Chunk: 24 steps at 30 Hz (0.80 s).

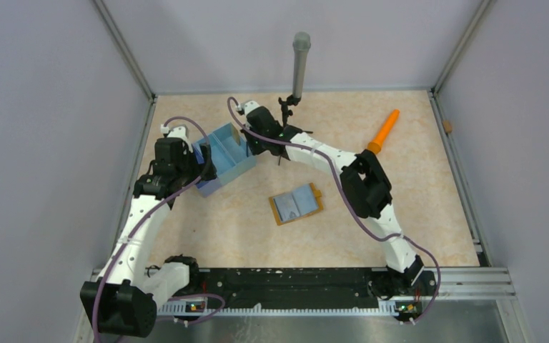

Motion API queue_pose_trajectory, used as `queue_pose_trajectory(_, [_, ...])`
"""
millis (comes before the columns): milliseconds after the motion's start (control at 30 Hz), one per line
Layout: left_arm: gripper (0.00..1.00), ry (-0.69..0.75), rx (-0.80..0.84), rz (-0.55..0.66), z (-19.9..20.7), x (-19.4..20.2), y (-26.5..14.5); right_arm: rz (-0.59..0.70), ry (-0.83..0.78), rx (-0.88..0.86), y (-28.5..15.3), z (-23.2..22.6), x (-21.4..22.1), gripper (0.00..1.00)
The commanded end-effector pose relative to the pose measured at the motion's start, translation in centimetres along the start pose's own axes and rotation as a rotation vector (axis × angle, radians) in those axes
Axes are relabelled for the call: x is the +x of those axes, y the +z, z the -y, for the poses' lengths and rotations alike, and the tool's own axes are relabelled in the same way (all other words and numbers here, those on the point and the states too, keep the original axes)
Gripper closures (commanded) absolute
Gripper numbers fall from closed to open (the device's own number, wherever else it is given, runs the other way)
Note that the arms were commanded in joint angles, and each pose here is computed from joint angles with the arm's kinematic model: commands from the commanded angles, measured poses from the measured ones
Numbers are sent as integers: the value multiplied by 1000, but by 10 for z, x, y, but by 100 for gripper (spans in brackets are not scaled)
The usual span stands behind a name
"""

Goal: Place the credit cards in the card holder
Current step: Pick up the credit card from the storage box.

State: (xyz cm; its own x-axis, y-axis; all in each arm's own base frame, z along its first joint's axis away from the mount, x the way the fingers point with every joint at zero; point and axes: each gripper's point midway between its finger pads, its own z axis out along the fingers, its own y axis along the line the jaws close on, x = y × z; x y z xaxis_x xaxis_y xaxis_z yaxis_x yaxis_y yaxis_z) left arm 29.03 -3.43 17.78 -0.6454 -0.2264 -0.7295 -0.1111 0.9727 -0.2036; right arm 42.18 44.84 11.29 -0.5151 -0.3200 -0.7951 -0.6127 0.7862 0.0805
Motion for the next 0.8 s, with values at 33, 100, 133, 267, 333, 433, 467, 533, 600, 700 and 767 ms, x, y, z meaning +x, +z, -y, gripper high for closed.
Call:
queue_pose_trajectory(33, [1, 8, 10, 29, 1, -6, -1, 97, -4, -38, -13, -11, -41, 100])
queue_pose_trajectory(100, [1, 8, 8, 28, 0, -5, -1, 119, -4, -51, -20, -14, -49, 100])
queue_pose_trajectory(133, [1, 8, 9, 28, 0, -5, -1, 129, -3, -55, -23, -15, -54, 100])
queue_pose_trajectory(267, [1, 10, 10, 40, 0, -7, -3, 181, -4, -79, -45, -18, -69, 100])
queue_pose_trajectory(333, [1, 15, 21, 58, 2, -11, -6, 234, -2, -93, -67, -19, -83, 100])
queue_pose_trajectory(433, [1, 46, 111, 65, 17, -11, -11, 291, 3, -126, -93, -21, -93, 100])
queue_pose_trajectory(467, [1, 53, 130, 71, 20, -12, -11, 310, 10, -129, -101, -20, -97, 100])
queue_pose_trajectory(533, [1, 59, 155, 73, 24, -12, -12, 332, 15, -165, -114, -23, -102, 100])
queue_pose_trajectory(600, [1, 68, 192, 72, 30, -12, -14, 344, 18, -184, -126, -23, -104, 100])
queue_pose_trajectory(700, [1, 83, 262, 82, 42, -13, -20, 356, 21, -206, -146, -19, -104, 100])
queue_pose_trajectory(767, [1, 99, 336, 84, 54, -12, -24, 354, 25, -241, -164, -16, -101, 100])
